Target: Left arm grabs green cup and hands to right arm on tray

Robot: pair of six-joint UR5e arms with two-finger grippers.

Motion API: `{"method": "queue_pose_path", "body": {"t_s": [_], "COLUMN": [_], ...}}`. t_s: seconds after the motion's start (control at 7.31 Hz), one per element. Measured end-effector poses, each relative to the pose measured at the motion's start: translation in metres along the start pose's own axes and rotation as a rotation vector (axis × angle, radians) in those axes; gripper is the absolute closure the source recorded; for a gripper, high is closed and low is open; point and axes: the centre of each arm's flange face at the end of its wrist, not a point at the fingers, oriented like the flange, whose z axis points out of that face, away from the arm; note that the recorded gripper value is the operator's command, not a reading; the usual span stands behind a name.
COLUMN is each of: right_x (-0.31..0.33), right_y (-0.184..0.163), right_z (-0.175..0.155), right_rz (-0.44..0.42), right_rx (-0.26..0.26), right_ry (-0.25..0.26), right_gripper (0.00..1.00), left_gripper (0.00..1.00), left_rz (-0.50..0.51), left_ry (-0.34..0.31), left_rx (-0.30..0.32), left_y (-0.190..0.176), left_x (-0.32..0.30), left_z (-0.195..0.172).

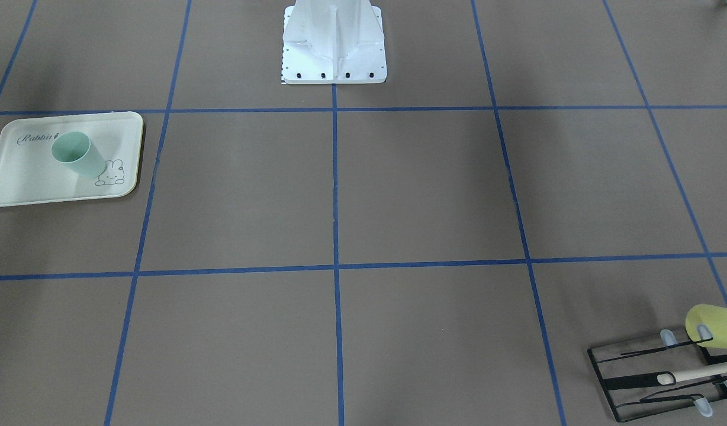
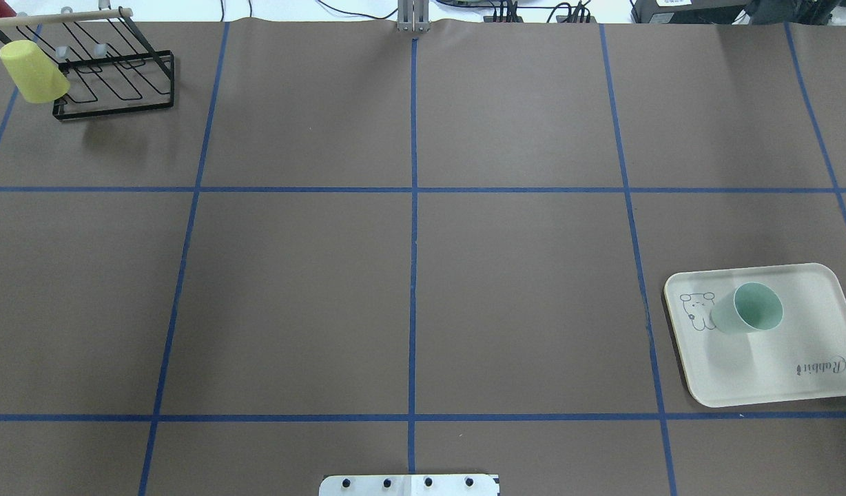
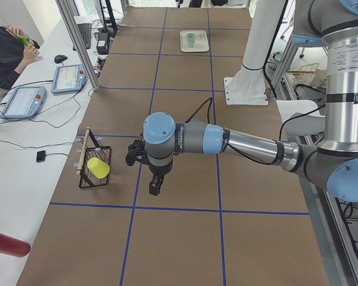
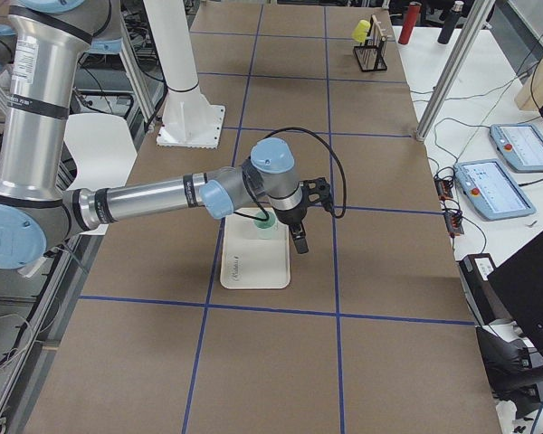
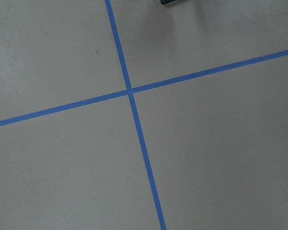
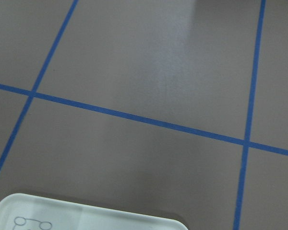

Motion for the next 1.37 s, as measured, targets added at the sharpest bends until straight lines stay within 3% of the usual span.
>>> {"method": "queue_pose_path", "body": {"t_s": [0.27, 0.68, 0.96, 1.37], "right_x": [0.039, 0.082, 0.086, 0.085], "right_y": [-0.008, 0.044, 0.059, 0.056], "right_z": [-0.010, 0.006, 0.007, 0.004], "right_rz": [0.051, 0.177, 0.209, 0.213], "right_rx": [-0.139, -0.236, -0.207, -0.157], "right_ry": [0.027, -0.032, -0.050, -0.043], "right_gripper": [0.01, 0.00, 0.00, 0.00], "left_gripper": [0.00, 0.00, 0.00, 0.00], "left_rz": [-0.007, -0.032, -0.033, -0.018], "left_ry": [-0.013, -0.014, -0.013, -0.015], "left_rx": [-0.012, -0.026, -0.024, -0.016], "left_y": [0.004, 0.011, 0.012, 0.010], "left_x": [-0.004, -0.014, -0.014, -0.015], "left_z": [0.003, 0.011, 0.011, 0.011]}}
